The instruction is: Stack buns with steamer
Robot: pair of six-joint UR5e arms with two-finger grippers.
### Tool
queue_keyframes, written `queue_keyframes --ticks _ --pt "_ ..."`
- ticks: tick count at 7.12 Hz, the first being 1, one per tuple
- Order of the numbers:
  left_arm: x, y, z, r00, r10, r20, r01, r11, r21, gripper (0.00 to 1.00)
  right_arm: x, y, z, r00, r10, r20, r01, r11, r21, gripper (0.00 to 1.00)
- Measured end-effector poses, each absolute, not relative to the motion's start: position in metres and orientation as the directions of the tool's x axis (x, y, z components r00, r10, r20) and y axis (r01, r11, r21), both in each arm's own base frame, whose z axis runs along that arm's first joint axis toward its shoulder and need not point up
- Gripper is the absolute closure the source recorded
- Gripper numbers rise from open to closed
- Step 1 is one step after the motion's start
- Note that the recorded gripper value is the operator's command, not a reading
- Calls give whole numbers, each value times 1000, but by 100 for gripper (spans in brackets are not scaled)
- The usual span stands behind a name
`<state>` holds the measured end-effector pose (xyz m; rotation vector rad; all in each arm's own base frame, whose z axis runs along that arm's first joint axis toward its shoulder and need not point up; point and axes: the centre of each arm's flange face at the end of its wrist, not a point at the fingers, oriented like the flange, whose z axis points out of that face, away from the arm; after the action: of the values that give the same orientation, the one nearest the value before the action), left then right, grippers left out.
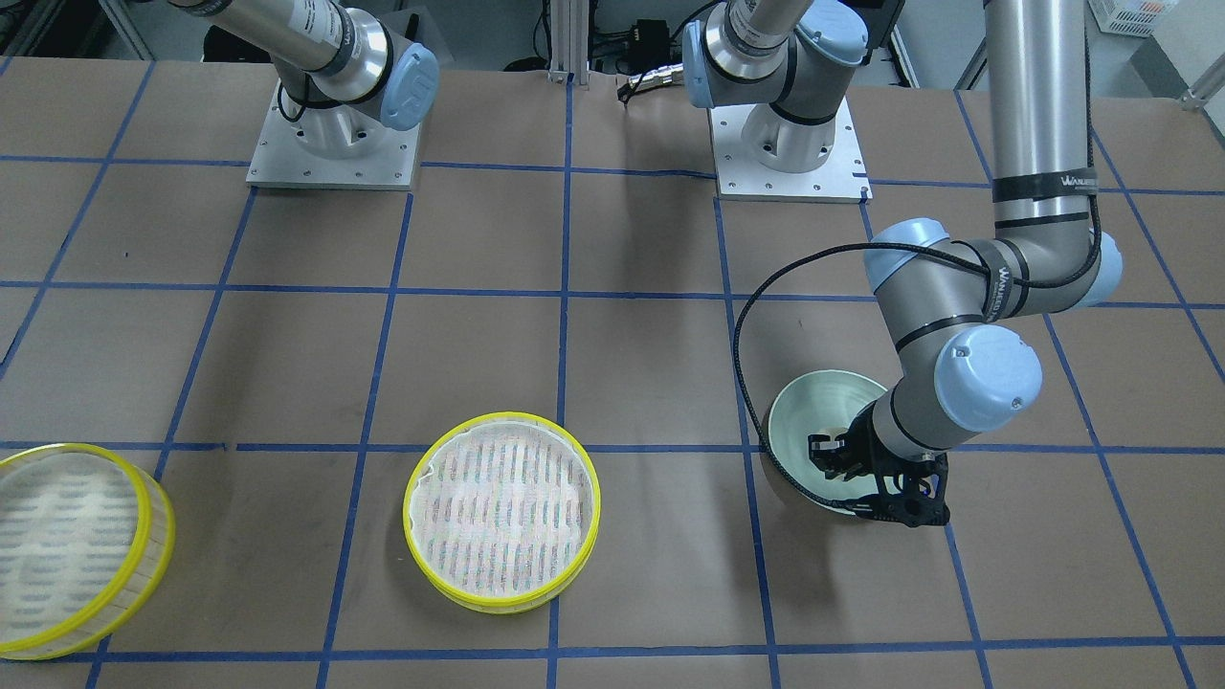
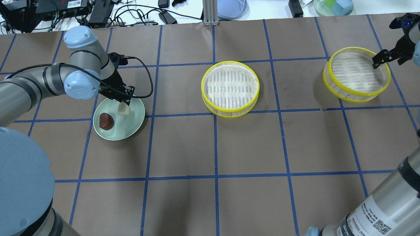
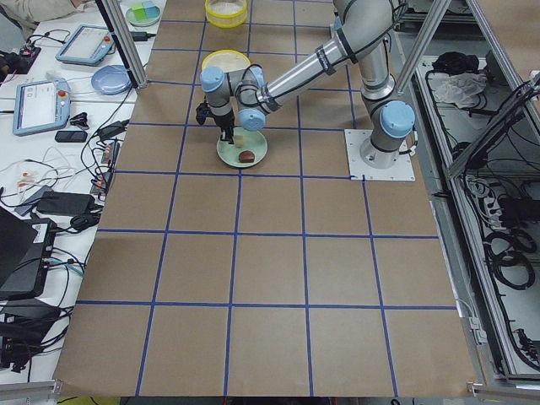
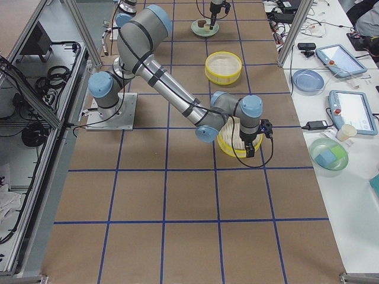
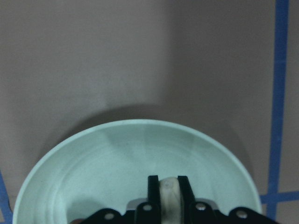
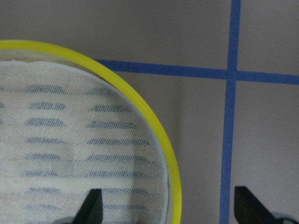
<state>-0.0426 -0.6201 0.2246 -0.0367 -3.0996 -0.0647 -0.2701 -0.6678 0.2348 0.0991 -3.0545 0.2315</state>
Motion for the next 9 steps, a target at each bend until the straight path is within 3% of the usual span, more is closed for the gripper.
queue_keyframes --ticks 3,4,7,9 --pt "-107 -653 291 -930 -274 243 -295 954 -51 100 -274 -661 220 -998 -30 48 -35 994 -99 15" --pt "-138 -657 299 -885 -335 325 -370 928 -51 100 -277 -660 219 -999 -25 46 -29 995 -93 32" --pt "-209 -654 292 -784 -389 484 -429 903 31 100 -279 -657 217 -999 -18 34 -21 997 -79 60" --pt "-252 -643 268 -777 -409 479 -428 901 75 100 -280 -658 219 -999 -16 28 -19 996 -82 67"
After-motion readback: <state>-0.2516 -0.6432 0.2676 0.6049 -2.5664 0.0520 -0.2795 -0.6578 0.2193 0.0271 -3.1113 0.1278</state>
